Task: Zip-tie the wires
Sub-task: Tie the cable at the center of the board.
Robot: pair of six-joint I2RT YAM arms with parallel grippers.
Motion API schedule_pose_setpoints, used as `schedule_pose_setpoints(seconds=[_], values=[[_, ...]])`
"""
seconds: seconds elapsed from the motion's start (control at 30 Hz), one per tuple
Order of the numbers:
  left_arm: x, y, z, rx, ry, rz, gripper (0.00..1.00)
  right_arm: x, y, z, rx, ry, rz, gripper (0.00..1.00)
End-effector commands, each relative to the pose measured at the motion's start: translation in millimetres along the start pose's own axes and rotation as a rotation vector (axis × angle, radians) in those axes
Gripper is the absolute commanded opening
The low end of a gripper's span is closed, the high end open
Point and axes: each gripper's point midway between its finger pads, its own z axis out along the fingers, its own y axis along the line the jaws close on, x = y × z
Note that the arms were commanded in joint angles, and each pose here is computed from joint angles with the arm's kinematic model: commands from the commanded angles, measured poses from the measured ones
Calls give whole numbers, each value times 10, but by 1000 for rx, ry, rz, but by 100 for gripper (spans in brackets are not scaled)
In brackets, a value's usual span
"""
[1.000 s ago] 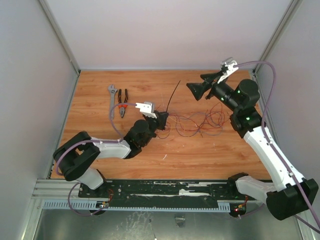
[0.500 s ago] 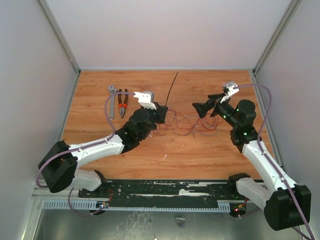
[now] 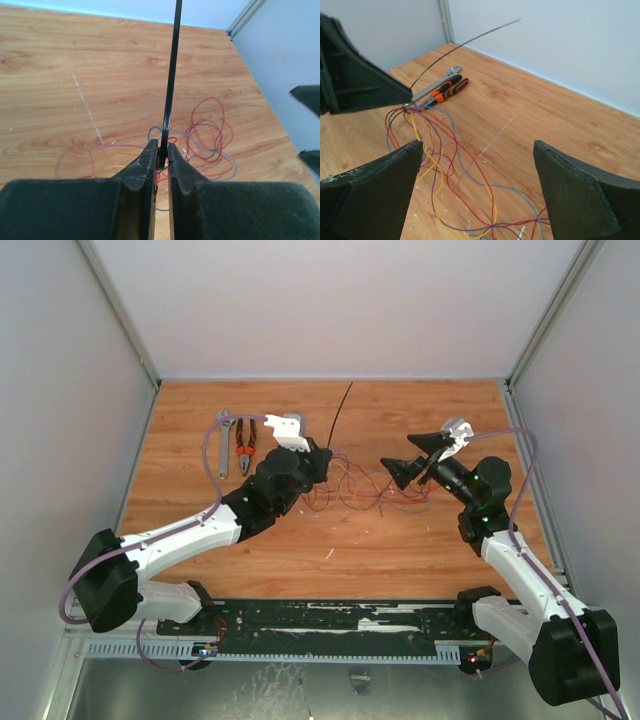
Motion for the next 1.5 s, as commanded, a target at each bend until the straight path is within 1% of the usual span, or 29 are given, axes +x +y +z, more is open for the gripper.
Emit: schedule_pose_setpoints(seconds=[0.0,0.3,0.4,0.6,0.7,0.9,1.13,1.4,1.47], values=[[-381,-129,-34,18,-63,-23,0,72,168,-2,-118,12,-25,92],[-558,-204,-38,25,-79,-22,0,216,212,6,-158,46,-4,91],[-583,-194,-49,22,-86,-20,0,236,206,32,-160,51,23,88],[-599,-179,-96,23,-90,-21,0,403,111,150,-162,97,47,75],[-618,-178,-112,25,-94,-25,0,519,9,219,-138,109,46,76],[-637,-185,-132,31,-98,-30,0,778,-204,410,-97,147,43,81],[-632,-194,-139,36,-95,-33,0,998,-193,667,-150,194,-37,84],[-639,-195,-140,36,-95,-37,0,1141,-78,796,-212,202,-74,84],[-629,-192,-133,34,-93,-38,0,1173,-62,851,-226,204,-71,80]])
